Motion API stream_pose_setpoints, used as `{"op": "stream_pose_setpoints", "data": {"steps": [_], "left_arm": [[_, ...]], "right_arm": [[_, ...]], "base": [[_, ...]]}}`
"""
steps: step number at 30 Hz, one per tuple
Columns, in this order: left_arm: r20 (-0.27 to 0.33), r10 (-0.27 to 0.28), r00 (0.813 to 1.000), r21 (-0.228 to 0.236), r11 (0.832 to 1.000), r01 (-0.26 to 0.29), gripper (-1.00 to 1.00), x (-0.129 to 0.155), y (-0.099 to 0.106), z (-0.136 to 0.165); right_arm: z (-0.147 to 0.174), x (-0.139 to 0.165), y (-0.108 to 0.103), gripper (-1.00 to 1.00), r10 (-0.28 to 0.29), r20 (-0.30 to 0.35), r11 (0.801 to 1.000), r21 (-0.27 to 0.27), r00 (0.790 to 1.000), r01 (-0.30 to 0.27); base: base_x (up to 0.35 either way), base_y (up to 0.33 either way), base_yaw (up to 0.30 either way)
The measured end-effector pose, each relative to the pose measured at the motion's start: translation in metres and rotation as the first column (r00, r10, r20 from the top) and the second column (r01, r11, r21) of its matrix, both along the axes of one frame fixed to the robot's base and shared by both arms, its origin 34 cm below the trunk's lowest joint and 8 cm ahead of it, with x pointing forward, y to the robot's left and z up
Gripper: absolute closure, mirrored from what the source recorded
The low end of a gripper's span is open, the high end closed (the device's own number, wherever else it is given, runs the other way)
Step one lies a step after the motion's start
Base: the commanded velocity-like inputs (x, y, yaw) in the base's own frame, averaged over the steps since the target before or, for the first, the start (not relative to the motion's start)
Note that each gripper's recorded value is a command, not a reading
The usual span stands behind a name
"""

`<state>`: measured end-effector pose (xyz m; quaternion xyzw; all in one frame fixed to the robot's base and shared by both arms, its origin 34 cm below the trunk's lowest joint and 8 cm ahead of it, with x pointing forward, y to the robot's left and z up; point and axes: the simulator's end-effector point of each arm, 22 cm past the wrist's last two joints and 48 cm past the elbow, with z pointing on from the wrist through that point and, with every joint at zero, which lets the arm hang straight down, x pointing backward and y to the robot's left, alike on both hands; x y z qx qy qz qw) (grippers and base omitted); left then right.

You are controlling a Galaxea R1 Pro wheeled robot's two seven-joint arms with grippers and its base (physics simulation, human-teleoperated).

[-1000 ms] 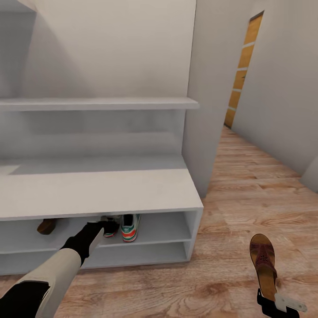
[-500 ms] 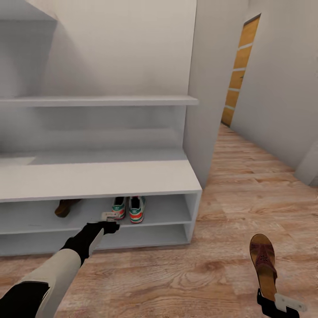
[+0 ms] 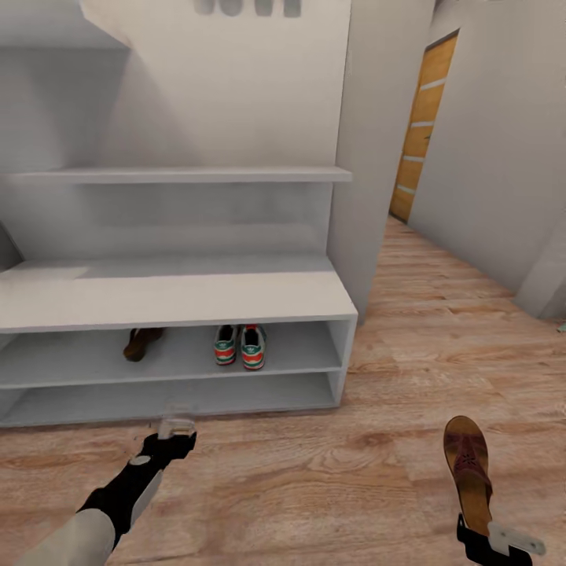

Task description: Pick up the two gym shoes and the two sandals from the corridor floor and place them onto the hallstand (shoe rack) in the corridor, making sure they are on the rack and not on the floor. Arrange them so the two gym shoes are next to each other and the two sandals are next to each other.

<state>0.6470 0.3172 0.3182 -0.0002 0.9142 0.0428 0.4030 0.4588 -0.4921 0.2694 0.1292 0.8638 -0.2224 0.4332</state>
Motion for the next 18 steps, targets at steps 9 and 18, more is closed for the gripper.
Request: {"op": "stream_pose_setpoints", "data": {"steps": [9,18], "left_arm": [[0.032,0.115,0.993,-0.033,0.993,-0.114,-1.00,-0.132,0.031,-0.063],[0.075,0.099,0.992,-0.053,0.994,-0.095,-1.00,-0.215,0.023,-0.082]], "right_arm": [[0.000,0.002,0.002,1.00,0.015,0.000,1.000,-0.002,1.000,-0.015],[0.000,0.002,0.002,1.00,0.014,0.001,1.000,-0.001,1.000,-0.014]], "base": [[-0.040,0.005,0.000],[0.000,0.000,0.000]]}}
